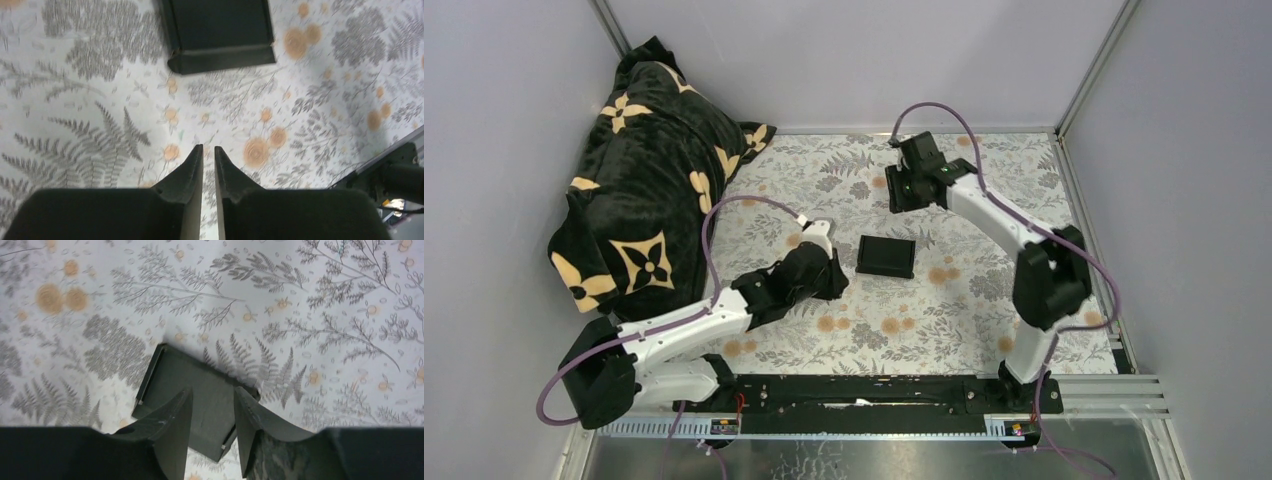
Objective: Fold the paper box
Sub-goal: Close the paper box at the center of the board.
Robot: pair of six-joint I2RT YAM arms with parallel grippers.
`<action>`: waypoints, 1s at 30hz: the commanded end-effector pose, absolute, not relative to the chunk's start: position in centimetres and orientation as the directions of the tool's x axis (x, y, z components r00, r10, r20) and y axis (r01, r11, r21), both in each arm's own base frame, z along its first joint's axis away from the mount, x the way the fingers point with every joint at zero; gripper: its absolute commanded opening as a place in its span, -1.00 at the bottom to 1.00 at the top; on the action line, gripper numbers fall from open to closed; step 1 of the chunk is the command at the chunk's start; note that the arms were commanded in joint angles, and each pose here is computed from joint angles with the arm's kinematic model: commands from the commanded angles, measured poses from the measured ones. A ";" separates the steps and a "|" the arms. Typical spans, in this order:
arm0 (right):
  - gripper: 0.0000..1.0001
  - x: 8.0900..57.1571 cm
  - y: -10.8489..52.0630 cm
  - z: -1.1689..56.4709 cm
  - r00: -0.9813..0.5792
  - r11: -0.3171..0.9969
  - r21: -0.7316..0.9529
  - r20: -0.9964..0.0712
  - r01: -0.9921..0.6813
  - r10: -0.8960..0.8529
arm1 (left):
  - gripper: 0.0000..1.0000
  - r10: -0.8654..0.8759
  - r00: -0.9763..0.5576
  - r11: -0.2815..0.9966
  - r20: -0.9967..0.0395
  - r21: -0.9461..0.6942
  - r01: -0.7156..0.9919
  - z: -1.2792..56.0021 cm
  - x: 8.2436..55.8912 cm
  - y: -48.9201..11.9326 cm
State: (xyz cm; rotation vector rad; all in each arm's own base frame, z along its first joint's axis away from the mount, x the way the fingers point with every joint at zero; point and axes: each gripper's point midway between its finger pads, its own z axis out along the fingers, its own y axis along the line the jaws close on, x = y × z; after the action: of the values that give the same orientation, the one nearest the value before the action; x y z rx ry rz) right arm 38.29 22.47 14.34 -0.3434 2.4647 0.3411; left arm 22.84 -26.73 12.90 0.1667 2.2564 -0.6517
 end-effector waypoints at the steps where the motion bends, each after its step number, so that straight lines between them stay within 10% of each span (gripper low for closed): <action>1: -0.17 41.3 20.8 12.1 -0.801 0.944 0.066 -0.550 -0.324 -0.237 | -0.65 -0.099 -0.763 0.849 -0.639 -0.454 0.271 11.0 19.9 -26.0; 30: -0.21 42.8 21.2 7.7 -0.871 0.940 0.202 -0.465 -0.275 -0.156 | -0.36 -0.096 -0.730 0.859 -0.677 -0.427 0.283 6.9 19.5 -30.9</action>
State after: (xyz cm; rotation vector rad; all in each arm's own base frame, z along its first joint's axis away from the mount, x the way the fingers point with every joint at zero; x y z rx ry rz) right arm 41.45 20.57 4.46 -0.2829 2.7514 0.3557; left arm 17.20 -28.43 4.56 0.1836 2.4130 -0.6081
